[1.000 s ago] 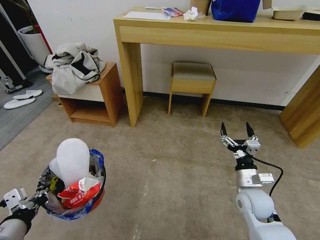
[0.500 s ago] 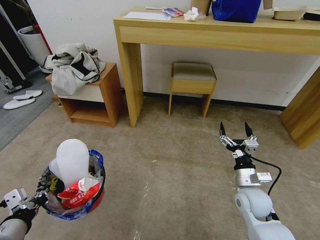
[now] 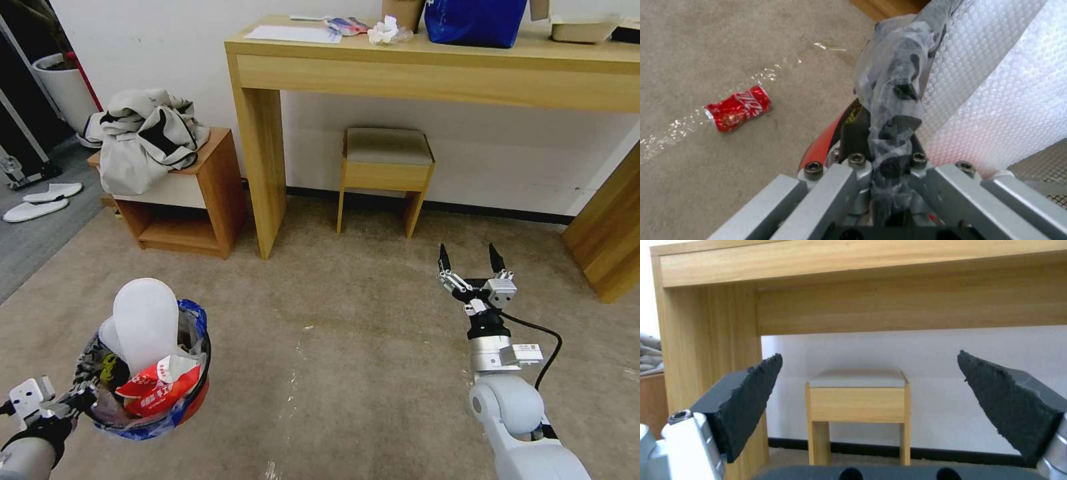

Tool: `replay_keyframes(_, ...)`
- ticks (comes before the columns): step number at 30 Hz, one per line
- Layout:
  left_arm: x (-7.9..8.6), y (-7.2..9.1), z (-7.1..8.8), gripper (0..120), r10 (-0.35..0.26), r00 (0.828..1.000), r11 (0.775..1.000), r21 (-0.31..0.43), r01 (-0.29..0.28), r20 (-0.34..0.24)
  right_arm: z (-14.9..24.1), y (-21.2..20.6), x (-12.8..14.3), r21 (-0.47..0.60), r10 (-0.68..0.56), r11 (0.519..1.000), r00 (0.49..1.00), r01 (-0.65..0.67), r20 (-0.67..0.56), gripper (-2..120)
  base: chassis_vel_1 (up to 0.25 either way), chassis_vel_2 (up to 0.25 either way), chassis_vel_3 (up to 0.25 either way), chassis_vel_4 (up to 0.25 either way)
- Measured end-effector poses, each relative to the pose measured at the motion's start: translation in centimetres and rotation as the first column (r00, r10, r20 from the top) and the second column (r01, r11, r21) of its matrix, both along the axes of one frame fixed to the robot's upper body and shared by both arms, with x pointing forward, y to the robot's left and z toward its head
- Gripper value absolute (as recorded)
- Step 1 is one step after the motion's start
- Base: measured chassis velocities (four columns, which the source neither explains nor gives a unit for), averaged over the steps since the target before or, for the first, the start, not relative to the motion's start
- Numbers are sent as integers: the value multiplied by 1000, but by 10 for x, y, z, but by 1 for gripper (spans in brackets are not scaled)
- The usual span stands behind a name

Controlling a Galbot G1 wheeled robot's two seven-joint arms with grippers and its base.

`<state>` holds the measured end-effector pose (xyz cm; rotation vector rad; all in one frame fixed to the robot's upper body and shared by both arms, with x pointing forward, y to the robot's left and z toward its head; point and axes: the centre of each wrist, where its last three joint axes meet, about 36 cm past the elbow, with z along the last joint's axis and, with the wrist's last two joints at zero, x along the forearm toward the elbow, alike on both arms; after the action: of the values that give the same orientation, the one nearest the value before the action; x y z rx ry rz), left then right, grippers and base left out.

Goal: Pick up the trash bin and place the garbage on the floor into it.

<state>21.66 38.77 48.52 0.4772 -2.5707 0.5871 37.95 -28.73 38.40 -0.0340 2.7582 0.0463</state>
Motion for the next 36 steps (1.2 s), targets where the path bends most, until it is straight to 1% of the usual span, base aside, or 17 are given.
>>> replay_keyframes(19, 1, 1, -2, 1, 1, 1000, 1000, -1, -1, -1, -2, 2, 1, -1, 3, 1000, 1000, -3, -2, 100, -39, 40, 46, -43)
replay_keyframes(36, 4, 6, -7, 1, 9, 1000, 1000, -6, -9, -5, -5, 5, 9, -2, 7, 1000, 1000, -7, -1, 100, -53, 61, 52, -58)
